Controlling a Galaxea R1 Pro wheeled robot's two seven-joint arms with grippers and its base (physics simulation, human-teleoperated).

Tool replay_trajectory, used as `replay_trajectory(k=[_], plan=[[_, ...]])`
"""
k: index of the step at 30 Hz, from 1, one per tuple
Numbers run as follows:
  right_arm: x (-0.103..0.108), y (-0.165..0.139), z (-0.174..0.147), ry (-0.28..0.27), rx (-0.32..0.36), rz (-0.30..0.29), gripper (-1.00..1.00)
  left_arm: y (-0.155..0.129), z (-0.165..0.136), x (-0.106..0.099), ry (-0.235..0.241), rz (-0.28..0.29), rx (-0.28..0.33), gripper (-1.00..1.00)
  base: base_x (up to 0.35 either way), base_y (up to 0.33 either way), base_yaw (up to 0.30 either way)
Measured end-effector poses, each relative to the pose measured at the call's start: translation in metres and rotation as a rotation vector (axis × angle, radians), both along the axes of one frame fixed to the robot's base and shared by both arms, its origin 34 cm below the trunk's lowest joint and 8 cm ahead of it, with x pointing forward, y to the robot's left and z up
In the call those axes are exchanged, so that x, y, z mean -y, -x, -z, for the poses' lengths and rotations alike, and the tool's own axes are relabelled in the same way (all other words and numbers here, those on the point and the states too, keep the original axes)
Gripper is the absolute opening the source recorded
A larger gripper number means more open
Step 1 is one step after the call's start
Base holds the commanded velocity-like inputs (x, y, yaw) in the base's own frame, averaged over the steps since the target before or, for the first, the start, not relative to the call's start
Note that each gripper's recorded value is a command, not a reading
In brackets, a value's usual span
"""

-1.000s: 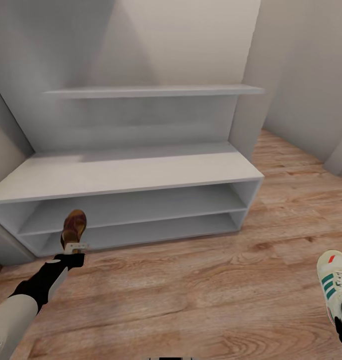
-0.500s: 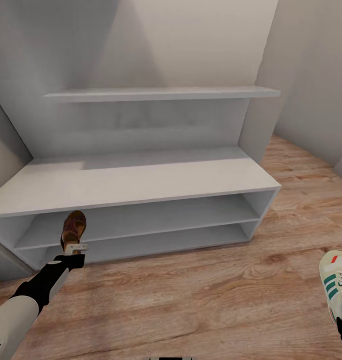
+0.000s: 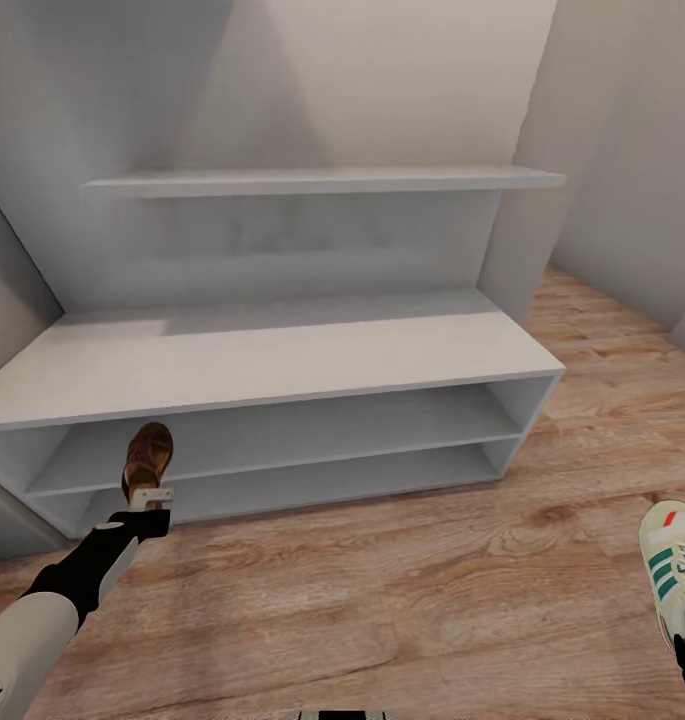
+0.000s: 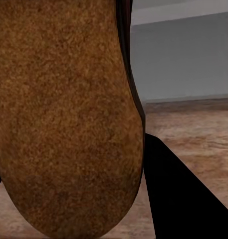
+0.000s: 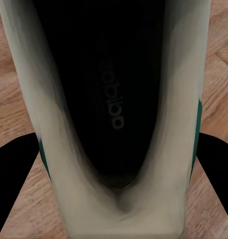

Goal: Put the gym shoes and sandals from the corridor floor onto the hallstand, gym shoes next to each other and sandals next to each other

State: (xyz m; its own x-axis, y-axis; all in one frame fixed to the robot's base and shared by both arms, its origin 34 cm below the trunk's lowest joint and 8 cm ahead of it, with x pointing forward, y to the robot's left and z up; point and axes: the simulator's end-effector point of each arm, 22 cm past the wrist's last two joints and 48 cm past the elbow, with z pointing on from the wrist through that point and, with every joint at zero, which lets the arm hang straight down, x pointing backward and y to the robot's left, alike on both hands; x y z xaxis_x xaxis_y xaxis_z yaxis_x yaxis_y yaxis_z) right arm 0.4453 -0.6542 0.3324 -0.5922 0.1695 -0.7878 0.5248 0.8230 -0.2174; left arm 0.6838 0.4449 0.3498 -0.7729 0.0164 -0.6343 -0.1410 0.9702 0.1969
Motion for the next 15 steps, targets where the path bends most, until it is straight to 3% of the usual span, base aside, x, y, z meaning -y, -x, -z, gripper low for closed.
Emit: replay_trajectory(k=[5,10,15], plan=[[0.0,0.004,0.011,0.0,-0.007,0.0,-1.0,0.004,0.013,0.0,-0.002,0.002,-0.02,-1.0,0.0,0.0,0.0],[0.0,0.004,0.013,0.001,-0.01,-0.003,-1.0,0.015,0.019,0.002,0.011,-0.012,-0.145,-1.0,0.0,0.0,0.0],[-0.001,0.004,0.013,0.001,-0.012,-0.007,-1.0,-0.009,-0.01,0.014,0.015,0.011,-0.128,-1.0,0.0,0.0,0.0]])
